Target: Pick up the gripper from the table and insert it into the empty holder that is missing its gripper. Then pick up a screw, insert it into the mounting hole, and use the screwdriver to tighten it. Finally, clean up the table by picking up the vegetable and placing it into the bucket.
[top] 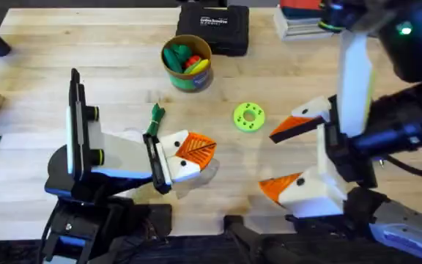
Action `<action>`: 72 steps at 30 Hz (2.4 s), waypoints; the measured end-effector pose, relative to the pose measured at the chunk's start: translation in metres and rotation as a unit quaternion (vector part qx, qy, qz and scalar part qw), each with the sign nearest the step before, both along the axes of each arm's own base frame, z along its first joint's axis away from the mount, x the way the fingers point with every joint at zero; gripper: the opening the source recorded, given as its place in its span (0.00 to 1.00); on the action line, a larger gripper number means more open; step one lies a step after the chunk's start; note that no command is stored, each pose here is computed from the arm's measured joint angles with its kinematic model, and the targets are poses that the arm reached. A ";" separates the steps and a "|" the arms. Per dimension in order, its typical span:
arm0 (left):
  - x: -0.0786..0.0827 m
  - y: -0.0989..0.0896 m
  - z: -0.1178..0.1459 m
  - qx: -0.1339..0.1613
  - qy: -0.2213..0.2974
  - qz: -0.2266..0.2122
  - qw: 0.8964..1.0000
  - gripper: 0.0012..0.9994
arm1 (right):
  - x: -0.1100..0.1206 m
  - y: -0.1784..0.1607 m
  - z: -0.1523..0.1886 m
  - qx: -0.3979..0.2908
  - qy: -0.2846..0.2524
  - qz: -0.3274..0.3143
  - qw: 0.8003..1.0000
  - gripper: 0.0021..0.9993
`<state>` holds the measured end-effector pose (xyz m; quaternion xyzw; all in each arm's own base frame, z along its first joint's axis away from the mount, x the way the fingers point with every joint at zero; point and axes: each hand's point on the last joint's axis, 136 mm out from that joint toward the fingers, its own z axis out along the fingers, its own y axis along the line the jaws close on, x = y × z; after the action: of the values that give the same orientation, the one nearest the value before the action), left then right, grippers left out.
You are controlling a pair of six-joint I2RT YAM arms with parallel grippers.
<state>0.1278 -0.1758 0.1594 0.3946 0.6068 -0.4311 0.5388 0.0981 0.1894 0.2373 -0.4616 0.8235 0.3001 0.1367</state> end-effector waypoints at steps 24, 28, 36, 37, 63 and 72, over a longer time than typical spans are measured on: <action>0.000 0.000 0.000 0.000 0.000 0.000 1.000 0.00 | 0.146 -0.230 -0.047 -0.223 -0.019 -0.512 0.830 0.99; 0.000 0.000 0.000 0.000 0.000 0.000 1.000 0.00 | 0.154 -0.277 -0.058 -0.250 -0.021 -0.532 0.809 0.99; 0.001 0.000 0.000 0.000 0.000 0.002 1.000 0.00 | 0.142 -0.322 -0.100 -0.283 0.059 -0.527 0.799 0.99; 0.001 0.000 0.000 0.000 0.000 0.002 1.000 0.00 | 0.142 -0.325 -0.105 -0.284 0.068 -0.525 0.799 0.99; 0.001 0.000 0.000 0.000 0.000 0.002 1.000 0.00 | 0.164 -0.350 -0.204 -0.295 0.159 -0.484 0.808 0.99; 0.001 0.000 0.000 0.000 0.000 0.002 1.000 0.00 | 0.168 -0.360 -0.204 -0.302 0.143 -0.493 0.804 0.42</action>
<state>0.1284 -0.1757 0.1594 0.3937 0.6074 -0.4298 0.5397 0.2664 -0.1703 0.0332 0.0363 0.9993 -0.0086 0.0004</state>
